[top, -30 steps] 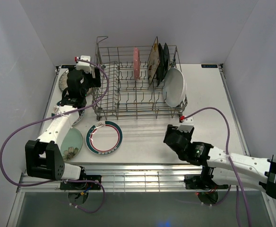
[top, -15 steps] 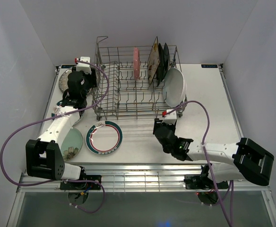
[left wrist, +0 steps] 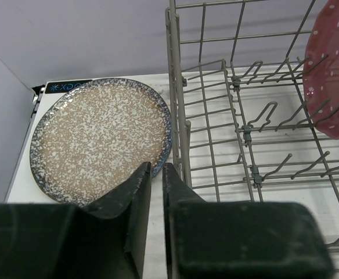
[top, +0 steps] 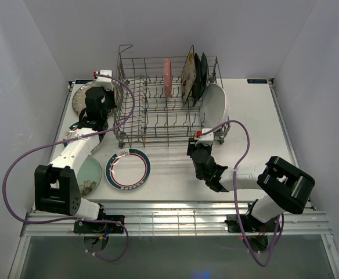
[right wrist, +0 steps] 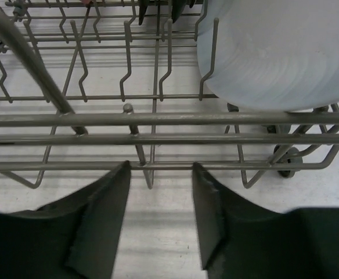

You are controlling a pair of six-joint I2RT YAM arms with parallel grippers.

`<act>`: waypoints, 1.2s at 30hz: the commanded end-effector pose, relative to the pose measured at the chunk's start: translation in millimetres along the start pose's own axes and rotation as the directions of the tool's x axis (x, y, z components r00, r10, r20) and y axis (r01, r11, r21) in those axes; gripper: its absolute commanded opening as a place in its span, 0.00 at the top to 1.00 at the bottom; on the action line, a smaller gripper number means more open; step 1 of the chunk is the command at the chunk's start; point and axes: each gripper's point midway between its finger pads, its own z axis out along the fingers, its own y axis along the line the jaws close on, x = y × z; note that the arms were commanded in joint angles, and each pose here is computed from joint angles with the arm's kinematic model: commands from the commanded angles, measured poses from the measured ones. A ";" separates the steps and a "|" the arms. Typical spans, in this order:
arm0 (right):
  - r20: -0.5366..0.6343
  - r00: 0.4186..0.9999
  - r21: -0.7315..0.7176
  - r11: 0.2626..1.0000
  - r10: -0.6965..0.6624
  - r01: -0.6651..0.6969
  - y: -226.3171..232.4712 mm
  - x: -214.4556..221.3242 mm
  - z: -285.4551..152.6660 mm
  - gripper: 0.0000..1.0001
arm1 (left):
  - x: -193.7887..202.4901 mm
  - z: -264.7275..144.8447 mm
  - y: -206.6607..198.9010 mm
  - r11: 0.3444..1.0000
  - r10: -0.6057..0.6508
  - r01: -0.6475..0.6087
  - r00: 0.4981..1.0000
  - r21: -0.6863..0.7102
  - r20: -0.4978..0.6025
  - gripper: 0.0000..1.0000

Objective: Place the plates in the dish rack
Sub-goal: Move the dish rack to the center of the board.

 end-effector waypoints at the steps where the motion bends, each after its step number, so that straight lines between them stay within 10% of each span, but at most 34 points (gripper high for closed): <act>1: 0.110 0.987 0.017 0.993 0.113 -0.116 -0.1 -35.4 15.0 0.53 | -25.0 0.2 -0.6 1.000 -0.017 0.017 0.999 0.016 0.051 0.78; 12: 0.073 0.988 0.065 0.988 0.135 -0.139 -21.4 -35.8 36.0 0.87 | -27.5 31.3 -18.6 0.995 -0.053 0.052 0.999 0.083 0.002 1.00; 36: 0.032 0.985 0.161 0.972 0.169 -0.172 -49.2 -28.0 60.9 0.87 | -12.3 129.5 -31.0 0.998 -0.024 0.028 0.996 0.051 -0.091 1.00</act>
